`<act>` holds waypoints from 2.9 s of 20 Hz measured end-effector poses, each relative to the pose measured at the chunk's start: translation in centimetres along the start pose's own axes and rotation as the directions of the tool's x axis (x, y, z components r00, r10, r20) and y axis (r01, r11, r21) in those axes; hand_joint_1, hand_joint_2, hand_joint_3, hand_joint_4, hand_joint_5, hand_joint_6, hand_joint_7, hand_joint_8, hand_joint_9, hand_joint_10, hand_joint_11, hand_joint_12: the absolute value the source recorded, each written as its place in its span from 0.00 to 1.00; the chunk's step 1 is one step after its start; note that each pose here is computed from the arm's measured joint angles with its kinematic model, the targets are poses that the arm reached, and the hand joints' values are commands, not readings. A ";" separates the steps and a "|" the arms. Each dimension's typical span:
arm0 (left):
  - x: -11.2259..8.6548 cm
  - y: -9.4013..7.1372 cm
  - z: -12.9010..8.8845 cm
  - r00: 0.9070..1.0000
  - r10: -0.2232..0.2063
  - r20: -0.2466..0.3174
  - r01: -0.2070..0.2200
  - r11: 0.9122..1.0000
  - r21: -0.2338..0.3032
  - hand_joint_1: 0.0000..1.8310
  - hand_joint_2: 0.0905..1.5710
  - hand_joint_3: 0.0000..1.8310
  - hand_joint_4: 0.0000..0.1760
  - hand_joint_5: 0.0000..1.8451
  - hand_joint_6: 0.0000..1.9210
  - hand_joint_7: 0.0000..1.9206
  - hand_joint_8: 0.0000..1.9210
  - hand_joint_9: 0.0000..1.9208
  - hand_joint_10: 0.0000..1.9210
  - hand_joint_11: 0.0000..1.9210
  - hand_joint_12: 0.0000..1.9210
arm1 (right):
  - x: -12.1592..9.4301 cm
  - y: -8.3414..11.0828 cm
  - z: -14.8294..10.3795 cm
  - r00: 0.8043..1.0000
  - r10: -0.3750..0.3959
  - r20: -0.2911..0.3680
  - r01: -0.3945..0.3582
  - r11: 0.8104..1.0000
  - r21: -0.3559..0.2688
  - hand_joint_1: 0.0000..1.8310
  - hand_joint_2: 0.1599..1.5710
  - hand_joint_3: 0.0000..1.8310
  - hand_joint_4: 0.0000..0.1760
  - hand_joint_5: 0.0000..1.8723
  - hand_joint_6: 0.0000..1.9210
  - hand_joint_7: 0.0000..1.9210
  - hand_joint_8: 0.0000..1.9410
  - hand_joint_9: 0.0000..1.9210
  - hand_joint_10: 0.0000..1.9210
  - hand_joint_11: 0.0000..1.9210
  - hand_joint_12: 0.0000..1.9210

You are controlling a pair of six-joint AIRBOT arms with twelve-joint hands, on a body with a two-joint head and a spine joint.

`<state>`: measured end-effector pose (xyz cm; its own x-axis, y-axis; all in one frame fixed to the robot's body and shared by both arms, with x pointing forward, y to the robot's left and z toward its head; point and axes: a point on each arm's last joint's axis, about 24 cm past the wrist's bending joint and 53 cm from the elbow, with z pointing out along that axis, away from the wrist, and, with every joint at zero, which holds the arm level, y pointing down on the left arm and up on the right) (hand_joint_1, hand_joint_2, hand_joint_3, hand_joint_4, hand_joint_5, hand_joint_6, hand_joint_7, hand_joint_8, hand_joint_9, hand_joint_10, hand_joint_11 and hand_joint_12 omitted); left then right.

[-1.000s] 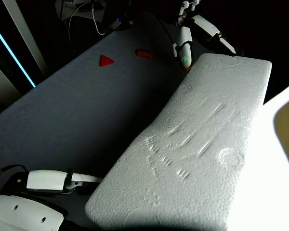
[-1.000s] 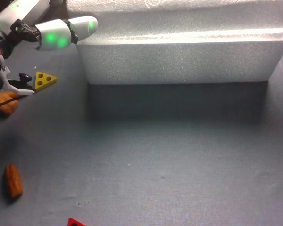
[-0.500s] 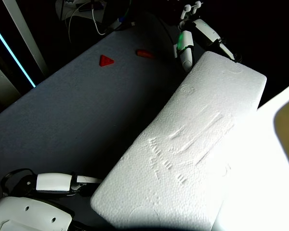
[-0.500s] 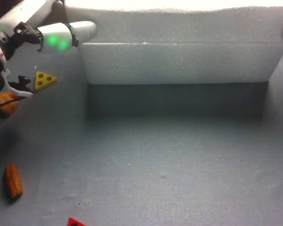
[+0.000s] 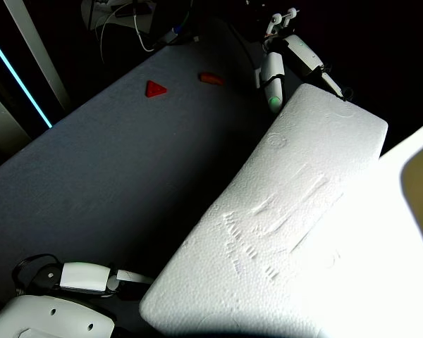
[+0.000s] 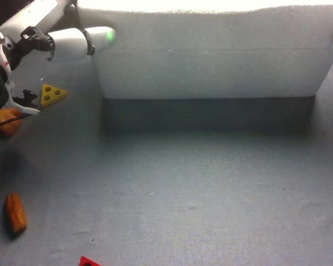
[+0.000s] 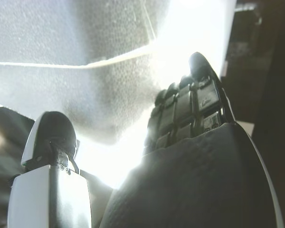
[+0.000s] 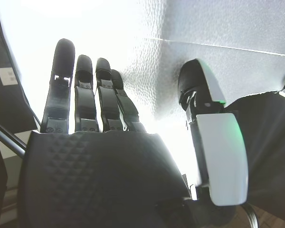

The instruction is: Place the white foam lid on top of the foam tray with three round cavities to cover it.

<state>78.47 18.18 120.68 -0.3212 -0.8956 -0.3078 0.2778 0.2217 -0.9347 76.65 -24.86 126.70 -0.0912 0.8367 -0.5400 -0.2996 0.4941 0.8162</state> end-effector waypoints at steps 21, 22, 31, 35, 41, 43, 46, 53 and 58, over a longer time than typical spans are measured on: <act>0.1 1.1 -0.2 1.000 0.001 0.005 0.000 1.000 -0.019 0.25 0.67 0.00 0.19 0.00 0.00 0.00 0.00 0.00 0.00 0.00 0.28 | 0.2 -0.3 0.0 1.000 0.022 0.004 -0.022 1.000 0.009 0.28 0.83 0.00 0.00 0.11 0.08 0.06 0.00 0.02 0.01 0.00 0.01; 0.1 1.1 -0.2 1.000 0.000 0.006 0.000 1.000 -0.018 0.24 0.67 0.00 0.20 0.00 0.00 0.00 0.00 0.00 0.00 0.00 0.29 | 0.2 -0.3 -0.1 1.000 0.022 0.006 -0.022 1.000 0.009 0.30 0.84 0.00 0.00 0.18 0.06 0.11 0.00 0.06 0.03 0.00 0.20; 0.2 1.0 -0.2 1.000 -0.006 0.001 0.006 1.000 -0.014 0.22 0.66 0.00 0.25 0.00 0.00 0.00 0.00 0.00 0.00 0.00 0.29 | 0.6 -0.8 -0.2 1.000 0.027 -0.005 -0.027 0.999 0.025 0.18 0.79 0.00 0.00 0.00 0.00 0.02 0.00 0.03 0.01 0.00 0.41; 0.2 1.0 -0.2 1.000 -0.006 0.000 0.006 1.000 -0.014 0.22 0.65 0.00 0.27 0.00 0.00 0.00 0.00 0.00 0.00 0.00 0.26 | 0.7 -0.8 -0.2 1.000 0.027 -0.006 -0.027 0.999 0.027 0.20 0.77 0.00 0.00 0.00 0.00 0.00 0.00 0.00 0.00 0.00 0.17; 0.2 1.6 -0.4 1.000 -0.010 0.004 0.010 1.000 -0.023 0.24 0.66 0.00 0.15 0.00 0.00 0.00 0.00 0.00 0.00 0.00 0.34 | 0.8 -2.0 -0.8 1.000 0.026 -0.002 -0.025 0.999 0.048 0.23 0.74 0.00 0.00 0.00 0.00 0.00 0.00 0.00 0.00 0.00 0.00; 0.3 2.5 -1.0 1.000 0.005 -0.002 -0.005 0.999 -0.040 0.23 0.67 0.00 0.19 0.00 0.00 0.00 0.00 0.00 0.00 0.00 0.35 | 1.1 -3.1 -1.6 1.000 0.018 -0.012 -0.017 0.997 0.072 0.22 0.74 0.00 0.00 0.00 0.00 0.00 0.00 0.00 0.00 0.00 0.00; 0.8 4.5 -1.7 1.000 0.018 -0.024 -0.020 0.994 -0.105 0.24 0.67 0.00 0.13 0.00 0.00 0.00 0.00 0.00 0.00 0.00 0.40 | 1.6 -4.4 -2.0 0.999 0.025 -0.032 -0.021 0.993 0.115 0.25 0.75 0.00 0.00 0.00 0.00 0.00 0.00 0.00 0.00 0.00 0.00; 0.3 6.1 -2.9 1.000 0.013 -0.011 -0.015 0.989 -0.144 0.24 0.68 0.00 0.14 0.00 0.00 0.00 0.00 0.00 0.00 0.00 0.40 | 0.6 -5.6 -3.0 1.000 0.026 -0.009 -0.024 0.989 0.144 0.26 0.76 0.00 0.00 0.00 0.00 0.00 0.00 0.00 0.00 0.00 0.00; -1.8 5.2 -4.1 0.999 0.039 0.020 -0.036 0.991 -0.128 0.25 0.67 0.00 0.15 0.01 0.00 0.00 0.00 0.00 0.00 0.00 0.37 | -0.7 -5.2 -4.1 1.000 0.004 0.008 -0.005 0.991 0.135 0.26 0.75 0.00 0.00 0.00 0.00 0.00 0.00 0.00 0.00 0.00 0.00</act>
<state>76.76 22.49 115.66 -0.2917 -0.8939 -0.3404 0.1709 0.3014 -0.9380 74.34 -28.97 121.95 -0.0852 0.8407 -0.5348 -0.1679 0.5169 0.8394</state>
